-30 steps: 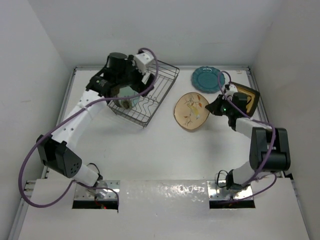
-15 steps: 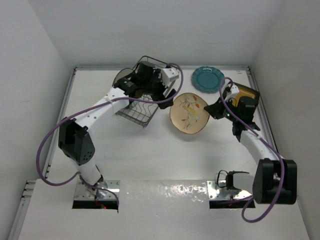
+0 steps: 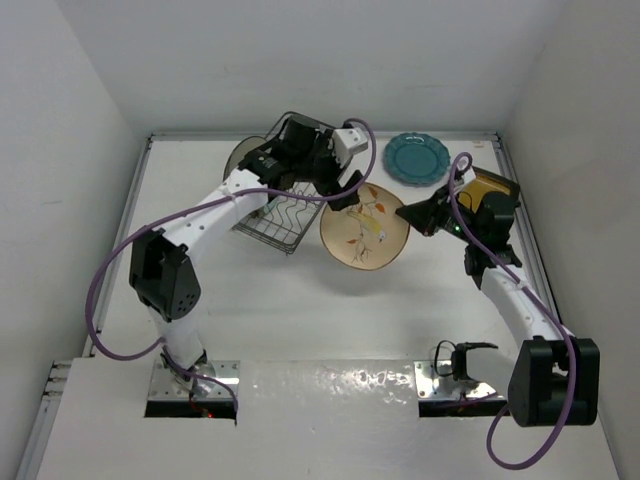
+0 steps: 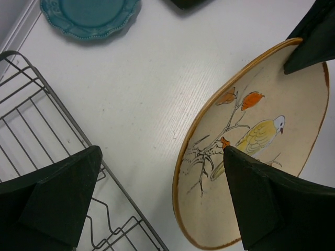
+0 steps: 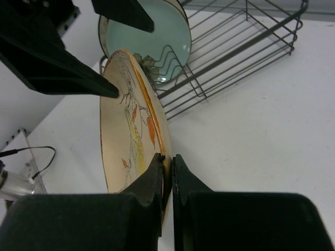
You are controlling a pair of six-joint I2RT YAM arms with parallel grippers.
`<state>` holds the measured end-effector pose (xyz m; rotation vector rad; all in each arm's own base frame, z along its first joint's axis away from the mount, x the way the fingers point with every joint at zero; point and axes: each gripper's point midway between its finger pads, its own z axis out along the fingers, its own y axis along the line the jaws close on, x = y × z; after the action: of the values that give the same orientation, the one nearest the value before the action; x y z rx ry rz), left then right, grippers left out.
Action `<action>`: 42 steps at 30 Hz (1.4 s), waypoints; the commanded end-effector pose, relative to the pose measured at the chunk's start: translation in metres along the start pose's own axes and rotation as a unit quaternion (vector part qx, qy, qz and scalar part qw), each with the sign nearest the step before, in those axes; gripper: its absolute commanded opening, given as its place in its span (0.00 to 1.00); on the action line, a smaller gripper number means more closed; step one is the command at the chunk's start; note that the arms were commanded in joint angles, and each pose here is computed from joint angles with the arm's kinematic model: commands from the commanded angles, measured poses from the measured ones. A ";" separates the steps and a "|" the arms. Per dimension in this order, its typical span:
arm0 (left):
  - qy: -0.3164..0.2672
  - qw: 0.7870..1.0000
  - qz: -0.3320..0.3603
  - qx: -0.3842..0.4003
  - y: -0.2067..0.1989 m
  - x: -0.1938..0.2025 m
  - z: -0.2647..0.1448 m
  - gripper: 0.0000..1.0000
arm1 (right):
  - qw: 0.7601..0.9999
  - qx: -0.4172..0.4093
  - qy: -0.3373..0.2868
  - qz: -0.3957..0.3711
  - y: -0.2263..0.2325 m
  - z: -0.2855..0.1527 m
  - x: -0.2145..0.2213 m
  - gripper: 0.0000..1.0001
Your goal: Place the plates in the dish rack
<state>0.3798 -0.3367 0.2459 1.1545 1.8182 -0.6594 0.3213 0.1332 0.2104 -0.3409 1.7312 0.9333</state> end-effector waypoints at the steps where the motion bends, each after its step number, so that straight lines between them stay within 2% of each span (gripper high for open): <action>1: -0.025 1.000 0.006 0.008 -0.002 -0.014 -0.001 0.97 | 0.991 -0.077 -0.086 -0.074 0.045 -0.004 -0.069 0.00; 4: -0.021 1.000 0.002 0.012 -0.002 -0.007 0.004 0.90 | 0.988 -0.096 -0.096 -0.070 0.052 -0.005 -0.073 0.00; 5: -0.018 1.000 -0.001 0.017 -0.004 -0.006 0.005 0.75 | 0.988 -0.096 -0.097 -0.071 0.052 -0.004 -0.073 0.00; 7: -0.015 0.999 -0.010 0.046 -0.016 -0.003 0.005 0.60 | 0.988 -0.096 -0.095 -0.070 0.051 -0.004 -0.072 0.00; 8: -0.018 0.998 -0.014 0.066 -0.023 -0.004 0.004 0.42 | 0.988 -0.096 -0.095 -0.070 0.051 -0.003 -0.072 0.00; 10: -0.018 0.996 -0.024 0.083 -0.031 -0.004 0.000 0.20 | 0.989 -0.095 -0.095 -0.069 0.050 -0.003 -0.071 0.00; 11: -0.020 0.995 -0.031 0.091 -0.035 -0.006 -0.003 0.03 | 0.989 -0.093 -0.094 -0.067 0.048 -0.002 -0.071 0.00; 12: -0.023 0.995 -0.035 0.092 -0.037 -0.008 -0.006 0.00 | 0.989 -0.091 -0.092 -0.065 0.046 -0.001 -0.070 0.00; 15: -0.030 0.994 -0.051 0.095 -0.044 -0.011 -0.015 0.00 | 0.991 -0.088 -0.086 -0.058 0.042 0.001 -0.065 0.00; 19: -0.061 0.994 -0.077 0.048 -0.037 -0.024 -0.030 0.00 | 0.995 -0.064 -0.068 -0.032 0.027 0.006 -0.051 0.00; 20: -0.060 0.994 -0.084 0.036 -0.034 -0.023 -0.031 0.00 | 0.996 -0.052 -0.065 -0.037 0.021 0.008 -0.052 0.06; 21: -0.059 0.993 -0.099 0.011 -0.027 -0.023 -0.032 0.00 | 0.999 -0.016 -0.043 -0.007 0.006 0.010 -0.040 0.16; 22: -0.062 0.993 -0.105 -0.005 -0.023 -0.025 -0.035 0.00 | 0.999 0.009 -0.031 -0.017 -0.007 0.013 -0.040 0.39; 25: -0.064 0.989 -0.126 -0.048 -0.011 -0.026 -0.040 0.00 | 0.995 0.098 0.017 0.007 -0.041 0.010 -0.021 0.67; 26: -0.066 0.988 -0.129 -0.058 -0.008 -0.027 -0.042 0.00 | 0.993 0.114 0.020 0.009 -0.047 0.009 -0.021 0.70; 31: -0.083 0.975 -0.127 -0.163 0.027 -0.040 -0.066 0.00 | 0.984 0.177 0.000 0.011 -0.063 -0.002 -0.022 0.75; 36: -0.116 0.951 -0.142 -0.248 0.068 -0.057 -0.111 0.00 | 0.981 0.194 -0.006 0.000 -0.065 -0.009 -0.022 0.77; 37: -0.126 0.944 -0.142 -0.270 0.077 -0.065 -0.122 0.00 | 0.981 0.194 -0.005 0.000 -0.065 -0.009 -0.020 0.77; 38: -0.126 0.924 -0.152 -0.328 0.096 -0.062 -0.138 0.00 | 0.981 0.193 -0.006 -0.001 -0.065 -0.008 -0.020 0.77; 42: -0.137 0.883 -0.132 -0.430 0.121 -0.060 -0.172 0.00 | 0.981 0.191 -0.006 0.016 -0.068 -0.006 -0.010 0.77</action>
<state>0.4219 -0.2153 0.2679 0.4617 2.0563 -0.2013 0.3631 0.0837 0.1941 -0.0673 1.8799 0.6131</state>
